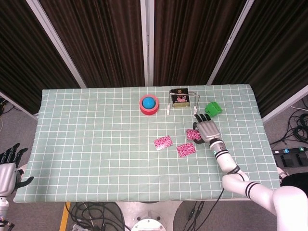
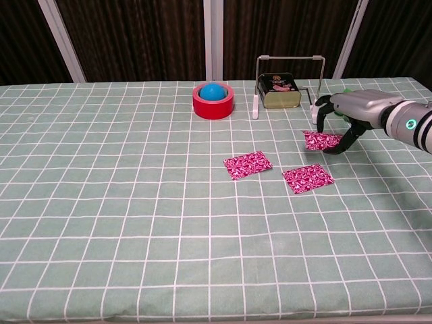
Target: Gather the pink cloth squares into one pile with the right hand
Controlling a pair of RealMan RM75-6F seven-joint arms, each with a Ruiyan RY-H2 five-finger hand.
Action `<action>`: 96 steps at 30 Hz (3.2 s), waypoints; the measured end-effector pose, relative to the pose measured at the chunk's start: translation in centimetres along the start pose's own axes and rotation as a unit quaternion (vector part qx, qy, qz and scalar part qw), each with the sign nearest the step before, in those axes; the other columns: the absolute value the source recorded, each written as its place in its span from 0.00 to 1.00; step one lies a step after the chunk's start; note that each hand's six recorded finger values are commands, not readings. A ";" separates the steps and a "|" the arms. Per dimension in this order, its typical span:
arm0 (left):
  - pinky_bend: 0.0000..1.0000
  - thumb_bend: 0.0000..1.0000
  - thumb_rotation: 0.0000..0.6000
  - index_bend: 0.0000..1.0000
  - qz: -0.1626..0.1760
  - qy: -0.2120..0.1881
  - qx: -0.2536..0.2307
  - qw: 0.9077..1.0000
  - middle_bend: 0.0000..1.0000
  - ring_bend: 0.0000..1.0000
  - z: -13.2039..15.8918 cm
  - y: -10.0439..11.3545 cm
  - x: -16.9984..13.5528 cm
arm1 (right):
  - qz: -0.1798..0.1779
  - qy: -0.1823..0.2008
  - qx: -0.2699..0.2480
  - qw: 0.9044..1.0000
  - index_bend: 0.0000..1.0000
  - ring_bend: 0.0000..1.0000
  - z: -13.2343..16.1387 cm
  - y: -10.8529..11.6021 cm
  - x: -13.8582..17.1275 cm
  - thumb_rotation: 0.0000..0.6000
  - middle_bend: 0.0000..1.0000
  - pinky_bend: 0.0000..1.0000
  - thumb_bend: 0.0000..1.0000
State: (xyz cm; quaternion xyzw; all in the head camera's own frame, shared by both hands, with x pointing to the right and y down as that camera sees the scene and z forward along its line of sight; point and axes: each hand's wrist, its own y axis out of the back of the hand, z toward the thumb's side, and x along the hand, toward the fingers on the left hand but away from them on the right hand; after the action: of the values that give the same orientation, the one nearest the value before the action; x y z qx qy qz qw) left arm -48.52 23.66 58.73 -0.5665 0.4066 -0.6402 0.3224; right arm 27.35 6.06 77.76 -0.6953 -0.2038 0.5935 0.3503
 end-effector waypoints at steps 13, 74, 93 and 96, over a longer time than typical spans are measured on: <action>0.15 0.08 1.00 0.22 -0.002 0.015 -0.002 1.000 0.16 0.11 -1.0 -0.1 -0.6 | 0.013 0.111 0.015 0.994 0.39 0.00 10.3 1.2 -1.6 0.82 0.05 0.00 0.16; 0.15 0.08 1.00 0.22 -0.006 0.027 0.000 1.000 0.16 0.11 -1.4 -0.2 -1.1 | 0.007 0.188 0.145 0.971 0.31 0.00 13.3 -1.1 -3.7 0.69 0.05 0.00 0.16; 0.15 0.08 1.00 0.22 -0.004 0.014 -0.003 1.000 0.16 0.11 -0.8 -0.3 -0.8 | 0.004 0.147 0.088 0.985 0.28 0.00 5.2 -1.2 2.0 0.64 0.05 0.00 0.16; 0.15 0.08 1.00 0.22 -0.003 0.012 -0.002 1.000 0.16 0.11 -0.6 -0.2 -0.7 | 0.017 0.139 0.088 0.986 0.28 0.00 4.3 -2.3 2.6 0.64 0.05 0.00 0.16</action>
State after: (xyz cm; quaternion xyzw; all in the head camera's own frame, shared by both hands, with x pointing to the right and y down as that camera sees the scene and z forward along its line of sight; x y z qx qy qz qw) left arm -49.04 24.52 58.58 -0.5604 0.4101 -0.6470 0.3148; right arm 24.06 10.45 77.45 -0.7405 -0.0883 0.5129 0.4252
